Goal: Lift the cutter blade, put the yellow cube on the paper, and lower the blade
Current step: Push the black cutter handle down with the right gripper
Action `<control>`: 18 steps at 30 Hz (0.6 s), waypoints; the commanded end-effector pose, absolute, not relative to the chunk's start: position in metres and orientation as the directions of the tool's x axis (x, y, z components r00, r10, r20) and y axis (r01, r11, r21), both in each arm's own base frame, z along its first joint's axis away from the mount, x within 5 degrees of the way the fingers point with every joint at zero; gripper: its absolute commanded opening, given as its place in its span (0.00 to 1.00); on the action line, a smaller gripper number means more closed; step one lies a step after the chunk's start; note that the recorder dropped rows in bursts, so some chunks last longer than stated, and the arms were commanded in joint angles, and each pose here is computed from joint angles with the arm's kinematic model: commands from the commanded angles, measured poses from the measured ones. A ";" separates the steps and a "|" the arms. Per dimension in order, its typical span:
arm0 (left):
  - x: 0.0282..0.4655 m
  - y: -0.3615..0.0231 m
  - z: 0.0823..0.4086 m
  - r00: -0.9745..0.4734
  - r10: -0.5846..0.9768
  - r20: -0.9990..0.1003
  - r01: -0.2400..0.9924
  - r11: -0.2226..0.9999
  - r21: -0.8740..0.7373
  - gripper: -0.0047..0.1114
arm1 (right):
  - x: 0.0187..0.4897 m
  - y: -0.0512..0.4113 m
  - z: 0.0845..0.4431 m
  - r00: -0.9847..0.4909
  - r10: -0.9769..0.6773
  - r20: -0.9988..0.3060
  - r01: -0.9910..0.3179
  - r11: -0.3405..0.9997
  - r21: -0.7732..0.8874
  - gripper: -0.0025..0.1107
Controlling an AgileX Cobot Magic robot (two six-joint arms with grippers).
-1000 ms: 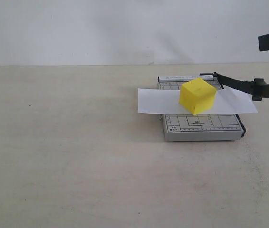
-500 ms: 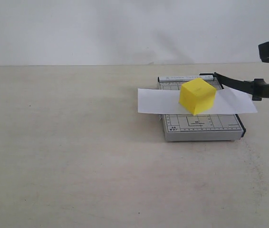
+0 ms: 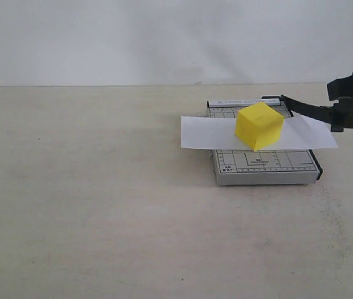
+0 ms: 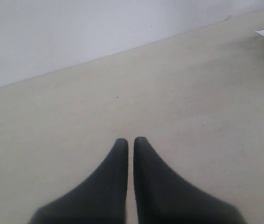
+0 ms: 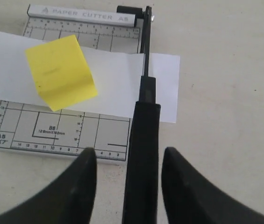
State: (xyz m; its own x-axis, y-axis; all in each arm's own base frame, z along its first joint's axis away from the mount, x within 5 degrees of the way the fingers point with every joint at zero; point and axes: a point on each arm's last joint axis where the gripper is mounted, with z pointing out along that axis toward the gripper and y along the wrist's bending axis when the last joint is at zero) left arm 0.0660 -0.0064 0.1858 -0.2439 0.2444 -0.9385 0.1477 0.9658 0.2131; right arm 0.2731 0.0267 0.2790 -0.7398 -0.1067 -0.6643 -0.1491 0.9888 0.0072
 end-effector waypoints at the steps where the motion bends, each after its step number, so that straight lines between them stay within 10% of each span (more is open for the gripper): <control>1: 0.066 -0.006 0.186 -0.243 0.218 -0.945 0.139 0.972 0.188 0.08 | 0.277 0.027 0.271 -0.768 -0.105 -0.632 -0.145 0.989 0.013 0.29; 18: 0.066 -0.006 0.186 -0.243 0.218 -0.945 0.139 0.972 0.188 0.08 | 0.289 0.029 0.211 -0.931 -0.091 -0.353 -0.118 0.991 0.057 0.27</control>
